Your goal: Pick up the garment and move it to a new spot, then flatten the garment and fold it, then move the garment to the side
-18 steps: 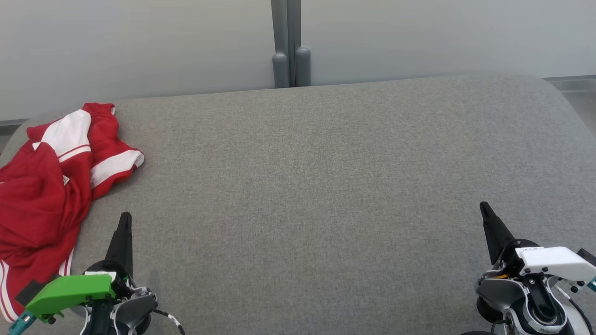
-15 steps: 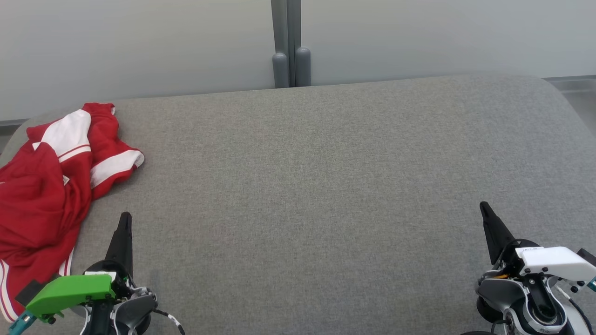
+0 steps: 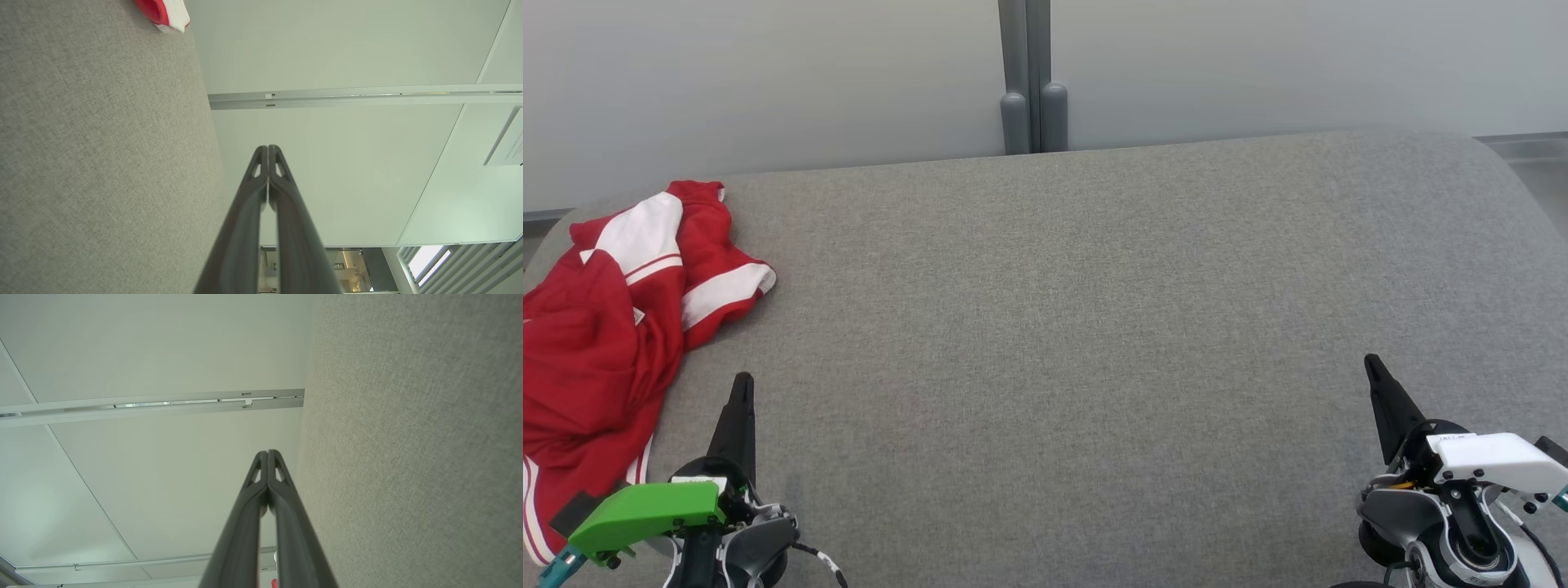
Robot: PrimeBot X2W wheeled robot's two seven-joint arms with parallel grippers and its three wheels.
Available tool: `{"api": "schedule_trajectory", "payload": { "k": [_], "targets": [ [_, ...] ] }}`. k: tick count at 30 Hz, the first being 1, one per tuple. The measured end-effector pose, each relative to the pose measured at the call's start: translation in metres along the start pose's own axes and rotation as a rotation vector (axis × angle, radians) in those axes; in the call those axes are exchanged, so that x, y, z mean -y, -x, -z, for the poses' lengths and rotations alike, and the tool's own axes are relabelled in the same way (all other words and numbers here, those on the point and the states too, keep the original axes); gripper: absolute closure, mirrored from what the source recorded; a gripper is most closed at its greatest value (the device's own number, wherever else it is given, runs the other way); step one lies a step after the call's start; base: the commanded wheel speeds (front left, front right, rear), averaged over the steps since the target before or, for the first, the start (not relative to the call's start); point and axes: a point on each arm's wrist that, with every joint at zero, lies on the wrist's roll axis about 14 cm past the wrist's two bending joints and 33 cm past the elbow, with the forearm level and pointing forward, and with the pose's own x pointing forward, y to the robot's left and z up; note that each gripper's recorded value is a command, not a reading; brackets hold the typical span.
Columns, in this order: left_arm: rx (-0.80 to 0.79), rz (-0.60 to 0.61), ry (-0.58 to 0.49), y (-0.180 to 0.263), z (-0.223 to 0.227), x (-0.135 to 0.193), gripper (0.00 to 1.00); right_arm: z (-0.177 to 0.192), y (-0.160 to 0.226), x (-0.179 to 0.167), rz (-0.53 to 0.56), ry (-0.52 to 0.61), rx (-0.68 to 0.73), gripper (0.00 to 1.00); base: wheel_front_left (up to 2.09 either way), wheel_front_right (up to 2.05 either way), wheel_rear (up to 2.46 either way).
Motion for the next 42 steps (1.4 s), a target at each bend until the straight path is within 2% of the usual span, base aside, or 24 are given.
{"api": "schedule_trajectory", "payload": {
  "k": [42],
  "targets": [
    [0.0, 0.0, 0.0, 0.0, 0.0, 0.0, 1.0, 0.0, 0.0, 0.0, 0.0, 0.0, 0.0, 1.0, 0.0, 0.0, 0.0]
  ]
}}
